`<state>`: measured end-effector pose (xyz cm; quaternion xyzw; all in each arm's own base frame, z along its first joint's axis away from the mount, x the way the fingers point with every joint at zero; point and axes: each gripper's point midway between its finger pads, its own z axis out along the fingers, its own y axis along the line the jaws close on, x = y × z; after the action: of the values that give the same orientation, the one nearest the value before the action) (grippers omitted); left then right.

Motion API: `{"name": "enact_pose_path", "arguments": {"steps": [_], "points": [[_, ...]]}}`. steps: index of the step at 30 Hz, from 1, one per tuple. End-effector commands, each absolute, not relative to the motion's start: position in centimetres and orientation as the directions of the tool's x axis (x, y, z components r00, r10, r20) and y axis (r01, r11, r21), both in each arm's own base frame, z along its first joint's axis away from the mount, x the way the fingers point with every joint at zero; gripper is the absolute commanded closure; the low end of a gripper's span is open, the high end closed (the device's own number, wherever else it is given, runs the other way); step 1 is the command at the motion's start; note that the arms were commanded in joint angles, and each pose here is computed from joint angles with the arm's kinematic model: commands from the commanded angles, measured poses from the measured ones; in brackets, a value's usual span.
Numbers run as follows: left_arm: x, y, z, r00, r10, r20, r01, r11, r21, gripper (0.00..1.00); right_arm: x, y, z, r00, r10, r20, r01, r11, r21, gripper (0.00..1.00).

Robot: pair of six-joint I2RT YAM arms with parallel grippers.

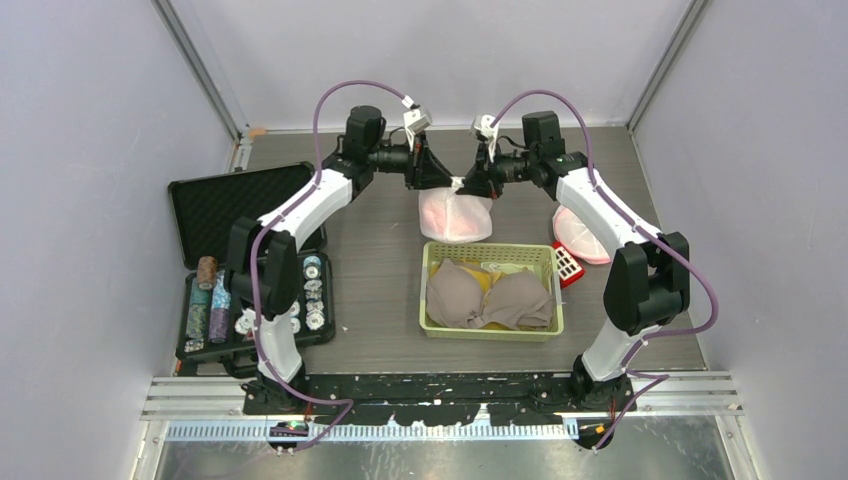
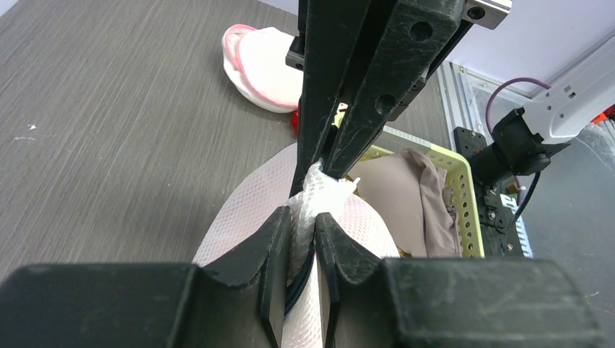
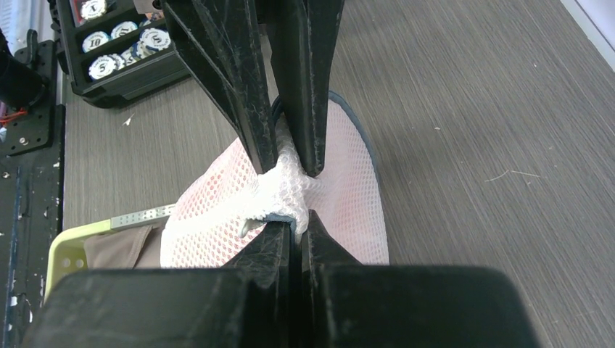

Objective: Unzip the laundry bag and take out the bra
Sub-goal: Unzip the laundry bag at the center of the board.

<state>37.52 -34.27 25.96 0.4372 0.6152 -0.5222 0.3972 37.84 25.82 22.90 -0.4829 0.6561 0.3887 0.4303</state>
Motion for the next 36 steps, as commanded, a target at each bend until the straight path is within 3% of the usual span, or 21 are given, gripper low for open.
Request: {"name": "enact_pose_path", "arguments": {"steps": [1,6,8,9,12,18,22,25,30,36], "points": [[33.7,-38.2,28.8,-0.216,0.082,-0.973,0.966,-0.129,-0.225,0.77,37.1,29.2,27.4,-0.013,-0.204,-0.979,-0.992,0.123,-0.012,0.99],[33.1,-37.5,28.8,-0.225,0.090,-0.970,0.958,-0.163,-0.238,0.77,37.9,29.4,27.7,-0.007,-0.194,-0.981,-0.989,0.144,-0.022,0.99],[33.0,-37.0,28.9,-0.235,0.095,-0.967,0.954,-0.166,-0.248,0.85,38.5,29.2,27.8,-0.010,-0.189,-0.982,-0.986,0.165,-0.021,0.99],[33.1,-36.6,28.8,-0.242,0.099,-0.965,0.953,-0.163,-0.255,0.96,38.8,29.1,28.0,-0.010,-0.183,-0.983,-0.984,0.174,-0.022,0.99],[33.9,-35.4,29.0,-0.249,0.100,-0.963,0.957,-0.128,-0.261,1.00,39.5,28.3,28.3,-0.013,-0.180,-0.984,-0.978,0.205,-0.024,0.98],[38.7,-32.3,29.4,-0.228,0.085,-0.970,0.969,0.114,-0.218,1.00,40.2,24.7,27.4,-0.048,-0.237,-0.970,-0.958,0.287,-0.022,0.53],[39.4,-31.5,29.3,-0.224,0.082,-0.971,0.962,0.175,-0.208,1.00,40.7,23.3,28.6,-0.139,-0.204,-0.969,-0.929,0.367,0.056,0.34],[39.5,-31.4,29.1,-0.243,0.074,-0.967,0.956,0.186,-0.226,1.00,40.8,22.7,29.7,-0.253,-0.143,-0.957,-0.890,0.422,0.172,0.27],[40.3,-31.5,28.7,-0.306,0.065,-0.950,0.938,0.193,-0.289,1.00,40.7,22.4,30.8,-0.454,-0.059,-0.889,-0.802,0.461,0.379,0.24],[42.0,-31.9,28.7,-0.404,0.005,-0.915,0.898,0.196,-0.395,1.00,40.4,23.3,31.8,-0.675,0.040,-0.736,-0.672,0.379,0.637,0.23]]}}
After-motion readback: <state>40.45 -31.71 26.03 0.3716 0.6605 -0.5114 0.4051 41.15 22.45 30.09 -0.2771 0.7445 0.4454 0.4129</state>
